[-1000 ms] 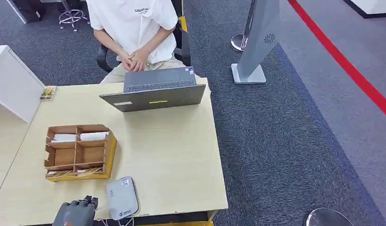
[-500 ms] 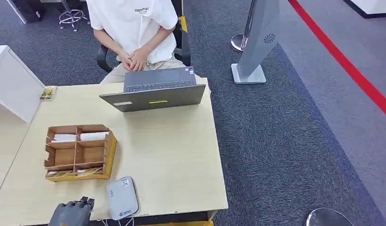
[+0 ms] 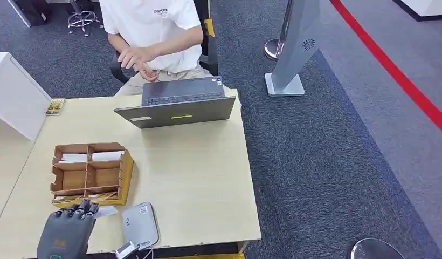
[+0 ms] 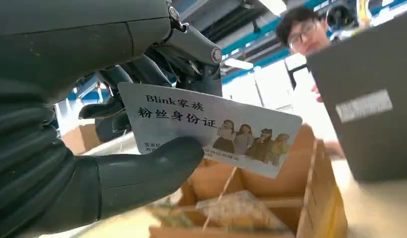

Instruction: Pass the card to the sensor for recognition and then transmit it.

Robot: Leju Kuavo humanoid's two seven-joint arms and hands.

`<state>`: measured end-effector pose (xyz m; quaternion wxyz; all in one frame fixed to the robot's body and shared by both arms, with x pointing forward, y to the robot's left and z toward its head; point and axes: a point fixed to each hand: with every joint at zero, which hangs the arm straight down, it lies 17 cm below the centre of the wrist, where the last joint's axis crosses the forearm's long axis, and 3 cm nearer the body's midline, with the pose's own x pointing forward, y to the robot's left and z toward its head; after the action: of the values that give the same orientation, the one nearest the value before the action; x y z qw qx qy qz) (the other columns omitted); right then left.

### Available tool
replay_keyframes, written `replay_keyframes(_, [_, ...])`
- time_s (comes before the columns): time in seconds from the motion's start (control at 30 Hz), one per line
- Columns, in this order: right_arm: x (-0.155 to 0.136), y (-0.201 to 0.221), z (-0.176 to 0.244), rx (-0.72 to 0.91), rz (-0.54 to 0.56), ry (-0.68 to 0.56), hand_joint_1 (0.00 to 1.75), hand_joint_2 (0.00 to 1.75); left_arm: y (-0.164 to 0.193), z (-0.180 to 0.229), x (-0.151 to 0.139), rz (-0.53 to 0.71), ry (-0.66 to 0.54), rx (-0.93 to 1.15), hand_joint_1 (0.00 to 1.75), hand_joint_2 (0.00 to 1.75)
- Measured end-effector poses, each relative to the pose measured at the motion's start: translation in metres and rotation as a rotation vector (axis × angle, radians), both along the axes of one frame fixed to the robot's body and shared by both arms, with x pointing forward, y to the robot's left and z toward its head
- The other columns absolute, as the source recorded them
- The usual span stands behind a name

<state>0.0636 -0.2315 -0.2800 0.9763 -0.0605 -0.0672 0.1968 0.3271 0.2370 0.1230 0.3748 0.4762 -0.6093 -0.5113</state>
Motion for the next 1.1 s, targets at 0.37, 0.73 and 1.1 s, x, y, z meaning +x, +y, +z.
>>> replay_keyframes(0.37, [-0.001, 0.002, 0.000, 0.002, 0.034, 0.002, 0.00, 1.75, 0.021, 0.046, 0.025, 0.045, -0.165, -0.013, 1.75, 1.75])
replay_keyframes(0.73, [0.001, 0.008, 0.001, 0.019, 0.130, 0.008, 0.00, 1.75, 0.150, 0.143, 0.108, 0.226, -0.487, 0.108, 1.75, 1.75])
replay_keyframes(1.1, [0.000, 0.009, 0.001, 0.021, 0.149, 0.015, 0.00, 1.75, 0.203, 0.155, 0.153, 0.330, -0.462, 0.166, 1.75, 1.75])
